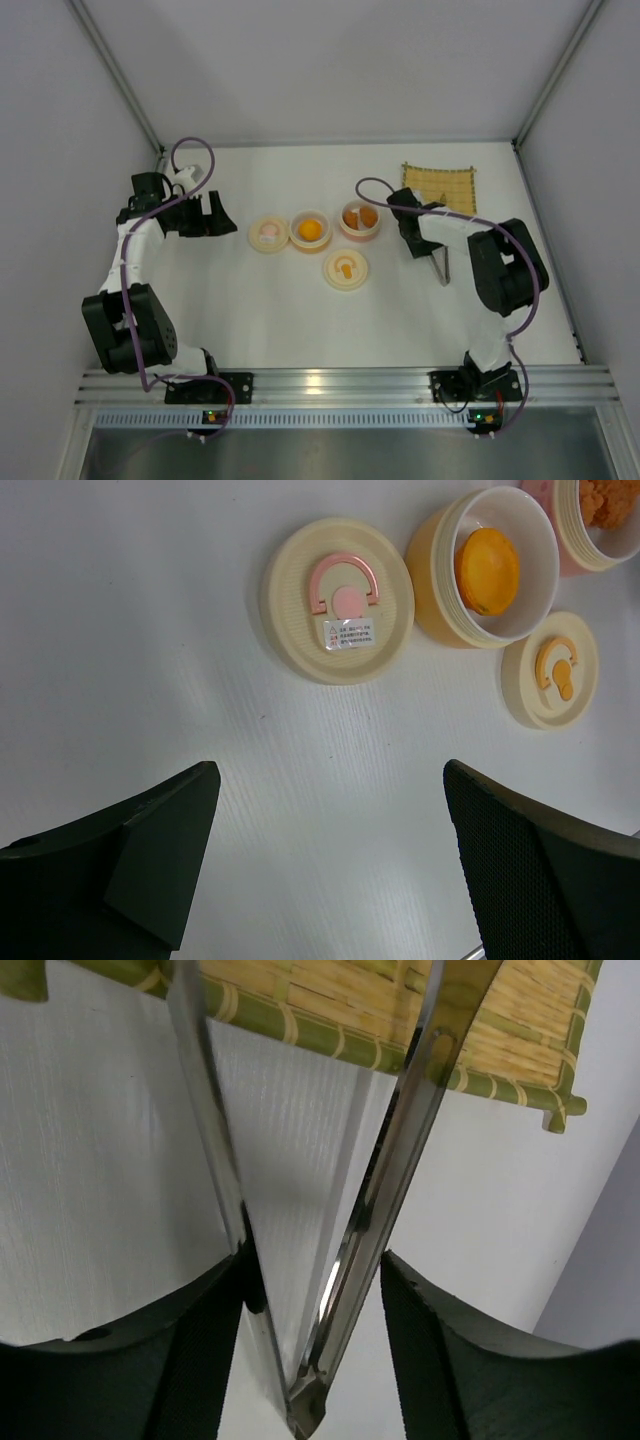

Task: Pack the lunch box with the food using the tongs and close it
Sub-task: Place the clamp on the plate.

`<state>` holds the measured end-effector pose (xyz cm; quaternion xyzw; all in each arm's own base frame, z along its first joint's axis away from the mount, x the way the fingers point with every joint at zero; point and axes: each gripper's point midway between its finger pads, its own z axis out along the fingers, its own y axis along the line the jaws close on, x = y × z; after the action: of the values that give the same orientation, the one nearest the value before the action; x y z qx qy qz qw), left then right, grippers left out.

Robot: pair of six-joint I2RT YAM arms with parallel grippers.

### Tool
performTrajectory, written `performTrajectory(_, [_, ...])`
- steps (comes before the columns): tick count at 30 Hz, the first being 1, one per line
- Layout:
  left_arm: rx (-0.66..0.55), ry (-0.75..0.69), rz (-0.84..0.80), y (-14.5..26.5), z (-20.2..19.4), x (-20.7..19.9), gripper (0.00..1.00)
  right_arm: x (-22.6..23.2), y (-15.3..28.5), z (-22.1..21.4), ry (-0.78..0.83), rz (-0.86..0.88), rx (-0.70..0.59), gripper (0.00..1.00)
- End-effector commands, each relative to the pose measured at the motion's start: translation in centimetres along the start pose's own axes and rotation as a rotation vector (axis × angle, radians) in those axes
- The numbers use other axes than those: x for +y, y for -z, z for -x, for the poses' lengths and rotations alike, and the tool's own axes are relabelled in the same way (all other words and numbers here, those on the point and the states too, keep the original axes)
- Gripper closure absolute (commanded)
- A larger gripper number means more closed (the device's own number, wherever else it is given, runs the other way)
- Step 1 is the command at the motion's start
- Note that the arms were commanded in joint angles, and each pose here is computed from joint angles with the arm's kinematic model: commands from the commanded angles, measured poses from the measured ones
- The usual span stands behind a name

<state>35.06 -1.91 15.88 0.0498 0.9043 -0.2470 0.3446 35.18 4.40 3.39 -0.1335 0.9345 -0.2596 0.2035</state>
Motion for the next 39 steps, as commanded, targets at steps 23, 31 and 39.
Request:
performTrajectory(23, [0.129,-0.26,-0.188,1.4,-3.6,-5.8,0.11,1.5,21.1,8.1,-0.3,0.773,-0.524,0.31])
performTrajectory(31, [0.173,-0.41,-0.344,-2.8,-5.8,-14.0,0.28,6.7,20.2,6.4,-0.349,0.891,-0.418,0.56])
performTrajectory(39, [0.105,-0.417,-0.51,-6.3,-5.5,-19.2,0.32,12.3,17.9,5.7,-0.377,0.893,-0.306,0.59])
